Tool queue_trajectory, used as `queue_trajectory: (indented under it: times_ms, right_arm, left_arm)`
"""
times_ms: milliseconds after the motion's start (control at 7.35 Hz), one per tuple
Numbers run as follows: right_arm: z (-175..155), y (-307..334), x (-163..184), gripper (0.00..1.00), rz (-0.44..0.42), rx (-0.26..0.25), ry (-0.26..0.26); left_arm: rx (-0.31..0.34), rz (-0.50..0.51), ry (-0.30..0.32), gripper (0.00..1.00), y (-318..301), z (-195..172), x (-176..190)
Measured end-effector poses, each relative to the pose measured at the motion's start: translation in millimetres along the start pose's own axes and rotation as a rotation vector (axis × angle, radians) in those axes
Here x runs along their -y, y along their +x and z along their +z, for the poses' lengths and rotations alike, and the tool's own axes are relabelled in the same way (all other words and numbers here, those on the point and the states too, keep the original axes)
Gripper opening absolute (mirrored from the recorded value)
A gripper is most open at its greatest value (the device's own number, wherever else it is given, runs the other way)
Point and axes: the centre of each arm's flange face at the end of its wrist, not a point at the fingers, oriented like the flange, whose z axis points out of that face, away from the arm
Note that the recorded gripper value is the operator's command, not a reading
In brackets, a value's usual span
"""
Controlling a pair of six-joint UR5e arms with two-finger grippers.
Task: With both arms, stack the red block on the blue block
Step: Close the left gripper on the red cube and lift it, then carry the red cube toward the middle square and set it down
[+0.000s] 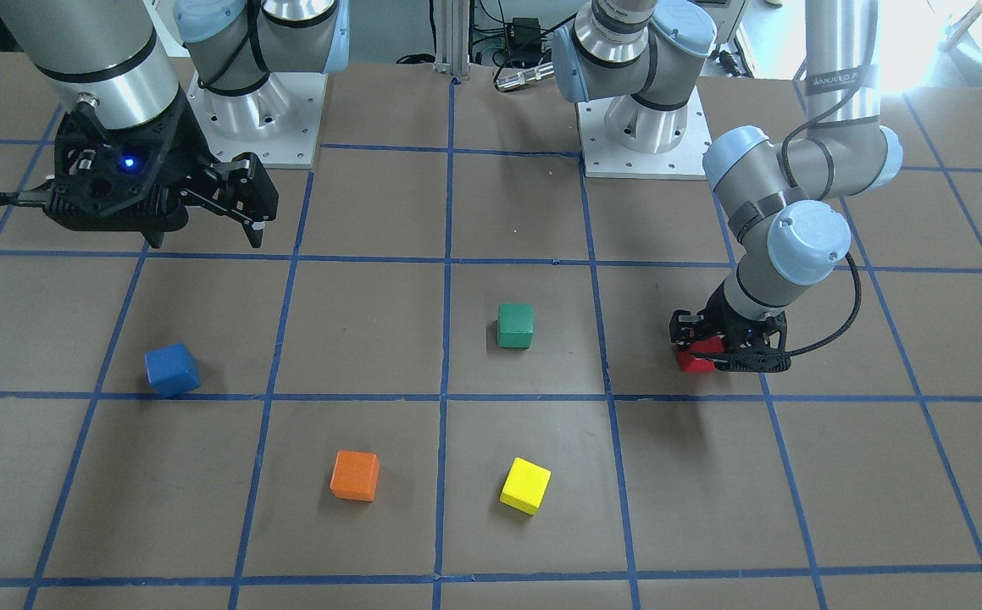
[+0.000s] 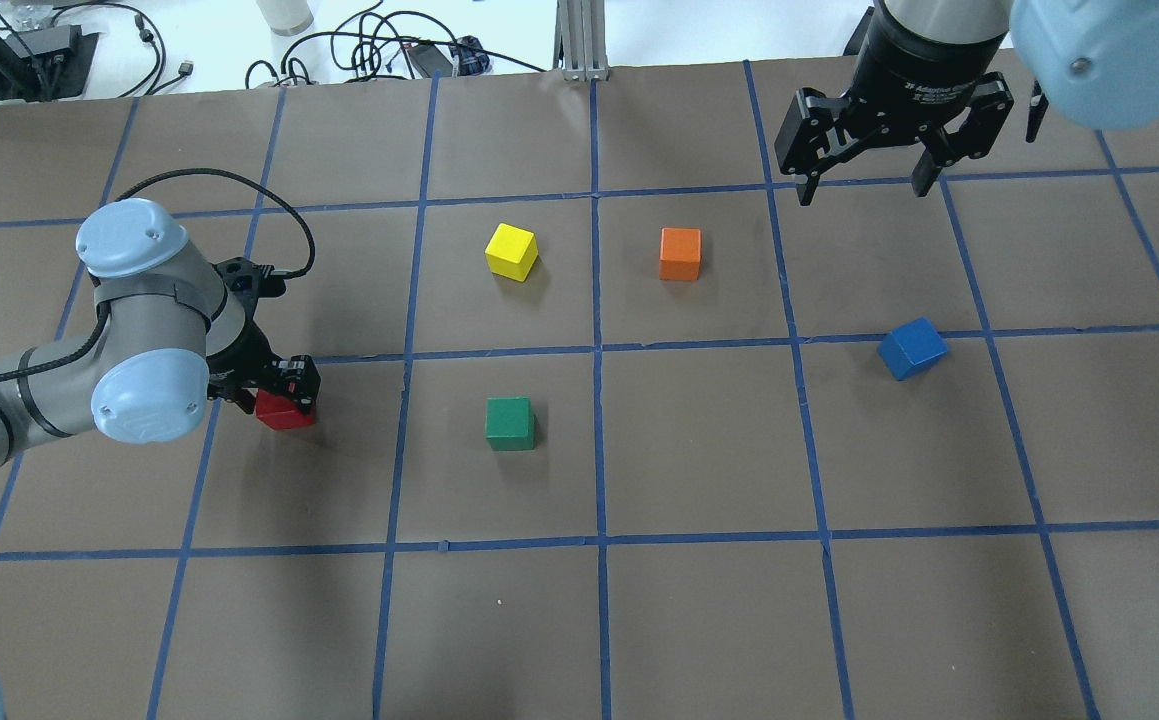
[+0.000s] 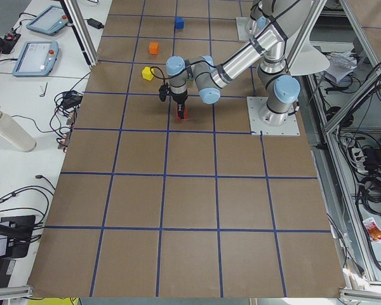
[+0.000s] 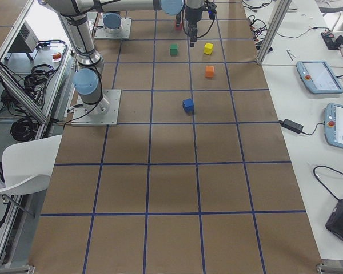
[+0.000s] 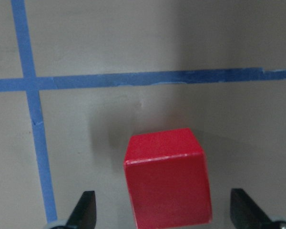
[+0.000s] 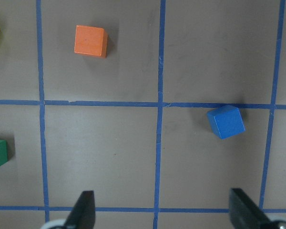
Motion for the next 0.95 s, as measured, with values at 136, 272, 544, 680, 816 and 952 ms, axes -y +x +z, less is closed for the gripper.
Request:
queue_trajectory:
  times_ms: [136, 272, 544, 680, 816, 952]
  right_arm:
    - [0.4, 0.0, -0.5, 1.0, 0.0, 0.0, -0.001]
    - [0.4, 0.0, -0.7, 1.0, 0.0, 0.0, -0.001]
    - [-0.2, 0.0, -1.3, 1.0, 0.001, 0.0, 0.0]
    - [-0.4, 0.0, -1.4, 1.0, 0.001, 0.0, 0.0]
    - [-0.6, 0.0, -1.4, 1.0, 0.001, 0.0, 0.001]
    - [-0.7, 0.2, -1.3, 1.0, 0.001, 0.0, 0.002]
  left_arm:
    - [0.013, 0.001, 0.003, 0.23, -0.3, -3.8, -0.1]
    - [0.029, 0.002, 0.013, 0.23, -1.1, -11.4, 2.3]
    - [0.051, 0.029, 0.068, 0.18, 16.4, -44.3, 26.4]
    - [0.053, 0.048, 0.093, 0.16, 49.8, -67.8, 42.3]
    - [0.035, 0.065, 0.115, 0.16, 99.9, -91.4, 55.4]
    - [-0.005, 0.071, 0.133, 0.15, 153.5, -108.8, 62.2]
